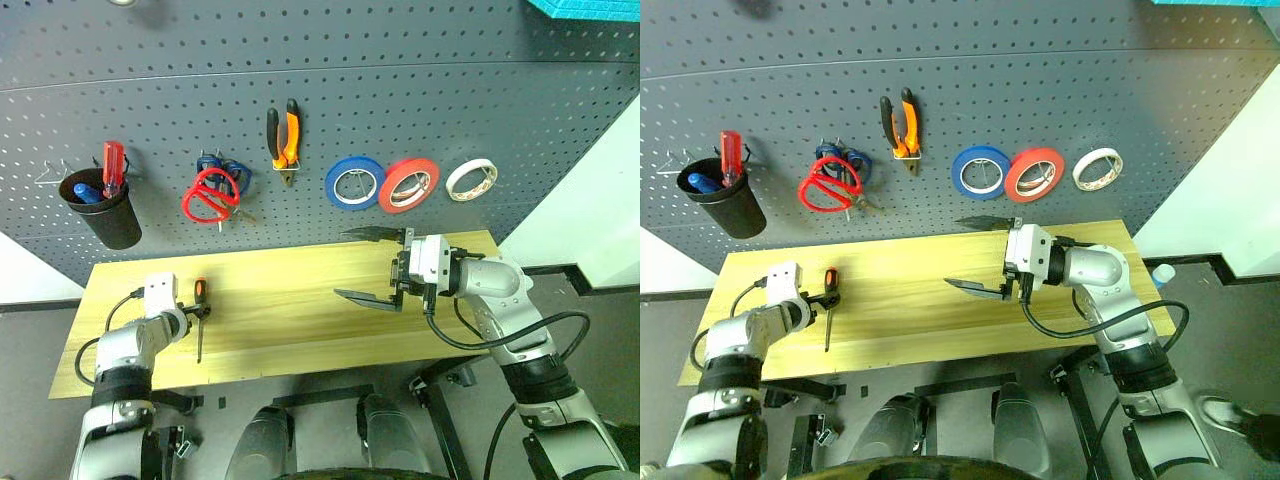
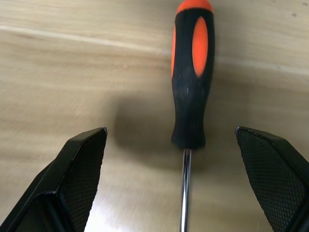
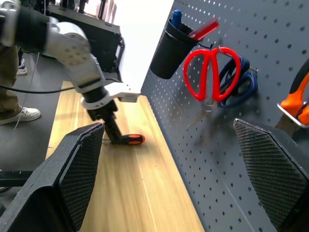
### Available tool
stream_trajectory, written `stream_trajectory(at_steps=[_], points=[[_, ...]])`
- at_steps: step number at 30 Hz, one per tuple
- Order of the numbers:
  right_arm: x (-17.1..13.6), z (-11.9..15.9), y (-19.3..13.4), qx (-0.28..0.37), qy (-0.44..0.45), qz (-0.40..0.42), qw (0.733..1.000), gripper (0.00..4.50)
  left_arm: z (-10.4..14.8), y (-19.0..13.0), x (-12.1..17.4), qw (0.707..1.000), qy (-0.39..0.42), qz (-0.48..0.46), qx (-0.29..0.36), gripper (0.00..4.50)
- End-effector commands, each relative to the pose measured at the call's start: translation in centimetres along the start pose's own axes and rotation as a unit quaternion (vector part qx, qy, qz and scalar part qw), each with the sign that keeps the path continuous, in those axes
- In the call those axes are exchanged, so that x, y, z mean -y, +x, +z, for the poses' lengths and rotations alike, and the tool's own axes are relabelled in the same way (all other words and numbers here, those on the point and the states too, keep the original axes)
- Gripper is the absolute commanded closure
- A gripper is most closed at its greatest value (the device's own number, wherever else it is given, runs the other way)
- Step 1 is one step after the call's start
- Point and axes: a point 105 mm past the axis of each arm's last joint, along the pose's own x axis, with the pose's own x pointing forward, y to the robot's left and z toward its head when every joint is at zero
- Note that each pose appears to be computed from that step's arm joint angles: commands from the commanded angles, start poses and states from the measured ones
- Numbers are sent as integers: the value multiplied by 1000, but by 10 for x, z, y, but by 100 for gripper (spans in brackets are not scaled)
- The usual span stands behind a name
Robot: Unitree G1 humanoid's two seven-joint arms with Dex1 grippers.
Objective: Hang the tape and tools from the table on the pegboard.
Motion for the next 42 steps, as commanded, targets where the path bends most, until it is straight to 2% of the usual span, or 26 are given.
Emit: stream_trajectory(at_steps=[1,6,8,12,20,21,25,28,30,32,34,36,38,42], points=[[-2,8,-3,1,-13,6,1000,0,10,5,-8,1000,-2,12,1,5],[-30,-9,-16,-54,40,74,995,0,11,12,-8,1000,-6,12,-16,5],[-33,-12,-18,-61,48,78,994,0,12,14,-9,1000,-6,12,-18,5],[-34,-13,-21,-65,51,71,994,0,13,15,-10,1000,-12,8,-16,92],[-32,-14,-22,-66,47,66,995,0,10,14,-15,1000,-11,7,-22,361],[-31,-14,-21,-66,45,65,995,0,9,13,-17,1000,-9,8,-23,375],[-27,-12,-19,-61,34,58,996,0,10,0,-20,999,28,-15,-6,375],[-18,-6,-17,-49,18,42,998,0,28,-38,-8,988,85,-81,98,375],[-11,2,-14,-29,8,32,999,0,39,-79,9,962,130,-148,188,375],[-5,16,-9,9,5,25,1000,0,45,-125,25,921,185,-205,276,375],[2,33,-4,52,12,22,998,0,48,-156,26,891,215,-222,331,375],[7,50,1,88,20,23,996,0,50,-170,20,884,219,-221,349,375],[14,65,7,118,35,25,992,0,68,-191,14,862,213,-223,402,375],[24,78,13,143,46,22,988,0,126,-244,6,797,176,-217,535,375]])
